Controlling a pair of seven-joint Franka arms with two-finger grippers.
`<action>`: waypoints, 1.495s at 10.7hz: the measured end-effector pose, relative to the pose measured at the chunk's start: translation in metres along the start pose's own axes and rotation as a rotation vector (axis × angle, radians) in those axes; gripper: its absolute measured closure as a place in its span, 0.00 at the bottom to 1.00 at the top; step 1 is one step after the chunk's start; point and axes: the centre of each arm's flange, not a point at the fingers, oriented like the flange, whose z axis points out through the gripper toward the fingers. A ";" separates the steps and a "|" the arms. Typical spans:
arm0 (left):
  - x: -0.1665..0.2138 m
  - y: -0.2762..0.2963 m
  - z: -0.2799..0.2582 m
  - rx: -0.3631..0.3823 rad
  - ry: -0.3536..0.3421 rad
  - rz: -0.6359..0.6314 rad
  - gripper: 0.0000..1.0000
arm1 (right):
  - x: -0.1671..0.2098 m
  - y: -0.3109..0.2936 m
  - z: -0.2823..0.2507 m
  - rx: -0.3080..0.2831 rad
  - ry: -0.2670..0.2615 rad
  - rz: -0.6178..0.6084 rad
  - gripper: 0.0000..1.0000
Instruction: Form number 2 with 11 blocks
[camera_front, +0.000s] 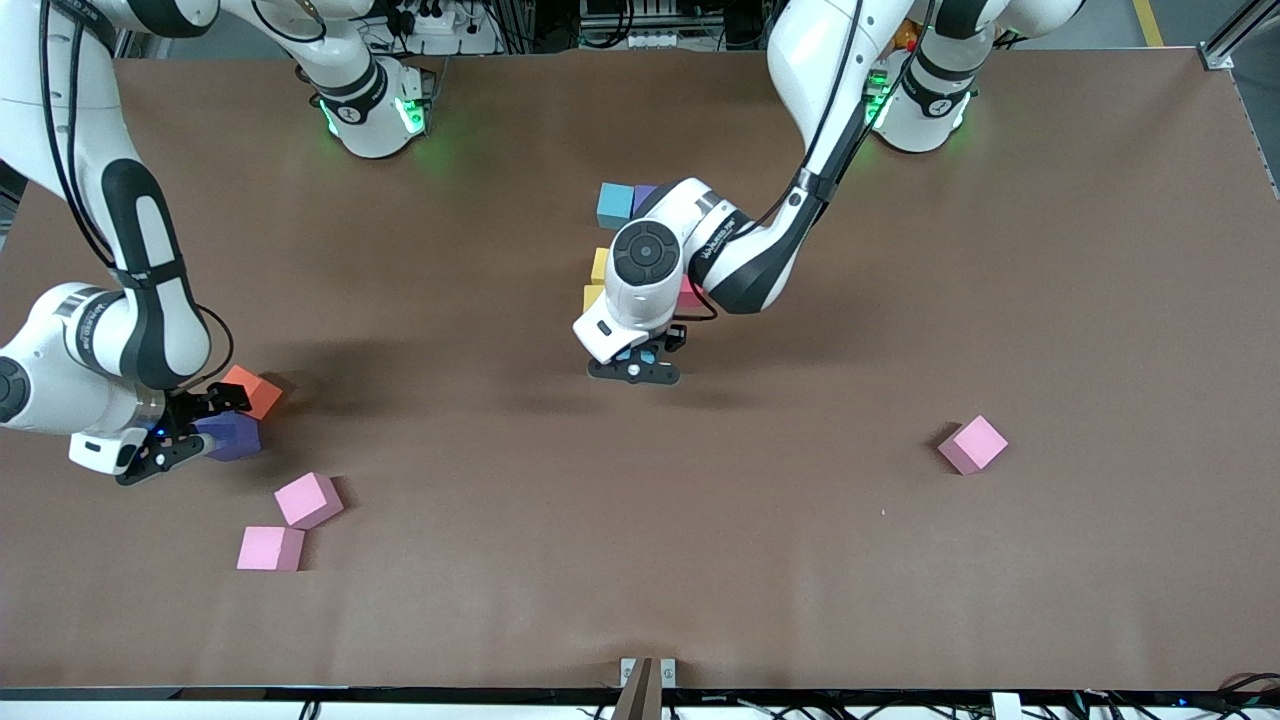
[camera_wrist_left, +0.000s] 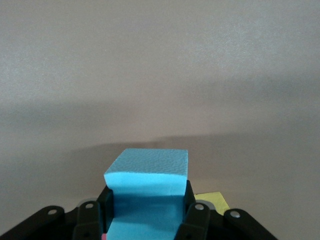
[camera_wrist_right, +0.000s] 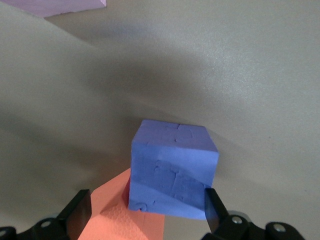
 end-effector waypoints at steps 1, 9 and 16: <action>0.000 0.001 0.004 0.001 0.005 0.002 0.46 | 0.002 0.002 -0.001 -0.002 0.005 0.001 0.00; -0.013 0.021 0.024 0.012 0.046 -0.041 0.46 | 0.014 0.015 0.000 -0.031 0.027 -0.053 0.00; -0.023 0.030 0.040 0.025 0.041 -0.040 0.46 | 0.016 0.026 0.024 -0.036 0.044 -0.101 0.00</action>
